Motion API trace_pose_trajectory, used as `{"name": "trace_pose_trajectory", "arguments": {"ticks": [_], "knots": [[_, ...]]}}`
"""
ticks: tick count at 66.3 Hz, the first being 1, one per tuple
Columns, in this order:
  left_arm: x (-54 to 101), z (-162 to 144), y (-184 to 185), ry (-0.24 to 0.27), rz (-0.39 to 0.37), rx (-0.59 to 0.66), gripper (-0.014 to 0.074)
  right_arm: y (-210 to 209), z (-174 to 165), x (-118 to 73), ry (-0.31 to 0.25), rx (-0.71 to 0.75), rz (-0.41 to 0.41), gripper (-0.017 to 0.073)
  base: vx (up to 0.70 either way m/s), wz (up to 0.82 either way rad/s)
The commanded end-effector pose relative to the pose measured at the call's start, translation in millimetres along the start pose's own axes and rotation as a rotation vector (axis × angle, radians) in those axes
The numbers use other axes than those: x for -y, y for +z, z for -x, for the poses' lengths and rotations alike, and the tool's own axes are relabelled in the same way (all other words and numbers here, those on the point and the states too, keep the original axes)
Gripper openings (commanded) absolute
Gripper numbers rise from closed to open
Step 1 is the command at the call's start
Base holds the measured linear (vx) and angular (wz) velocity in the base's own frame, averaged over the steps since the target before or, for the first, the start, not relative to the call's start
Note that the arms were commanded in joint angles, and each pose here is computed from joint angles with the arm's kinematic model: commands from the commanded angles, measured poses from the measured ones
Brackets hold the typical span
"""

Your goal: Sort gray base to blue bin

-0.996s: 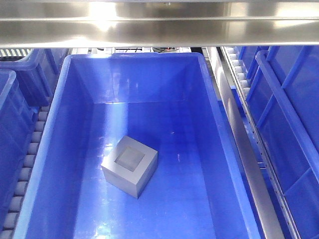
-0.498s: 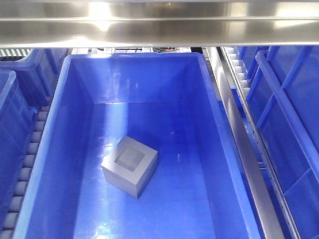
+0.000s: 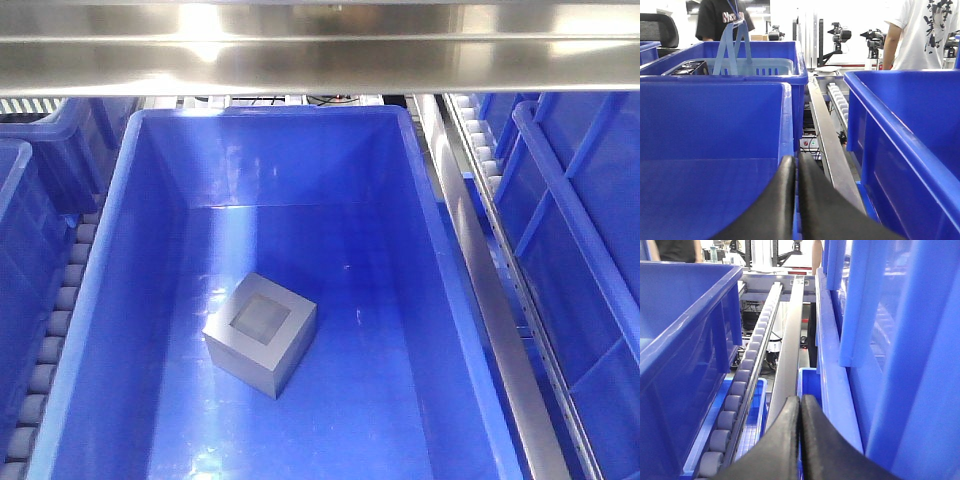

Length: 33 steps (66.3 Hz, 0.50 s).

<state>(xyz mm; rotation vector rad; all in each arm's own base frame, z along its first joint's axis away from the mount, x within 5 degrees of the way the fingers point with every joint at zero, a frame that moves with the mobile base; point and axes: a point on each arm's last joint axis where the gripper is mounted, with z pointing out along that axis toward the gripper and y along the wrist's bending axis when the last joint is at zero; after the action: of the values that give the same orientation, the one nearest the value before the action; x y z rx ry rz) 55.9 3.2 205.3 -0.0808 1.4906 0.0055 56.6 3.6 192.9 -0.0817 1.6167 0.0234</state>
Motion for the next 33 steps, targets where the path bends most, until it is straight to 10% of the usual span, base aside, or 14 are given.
{"name": "trace_pose_trajectory", "arguments": {"ticks": [1,33], "knots": [[0.3,-4.0,1.3,-0.015,-0.008,0.032,-0.0006,-0.4,3.0,0.3,-0.017,0.075,-0.007,-0.0009,0.00,0.00],[0.3,-4.0,1.3,-0.015,-0.008,0.032,-0.0006,-0.4,3.0,0.3,-0.017,0.075,-0.007,-0.0009,0.00,0.00]]}}
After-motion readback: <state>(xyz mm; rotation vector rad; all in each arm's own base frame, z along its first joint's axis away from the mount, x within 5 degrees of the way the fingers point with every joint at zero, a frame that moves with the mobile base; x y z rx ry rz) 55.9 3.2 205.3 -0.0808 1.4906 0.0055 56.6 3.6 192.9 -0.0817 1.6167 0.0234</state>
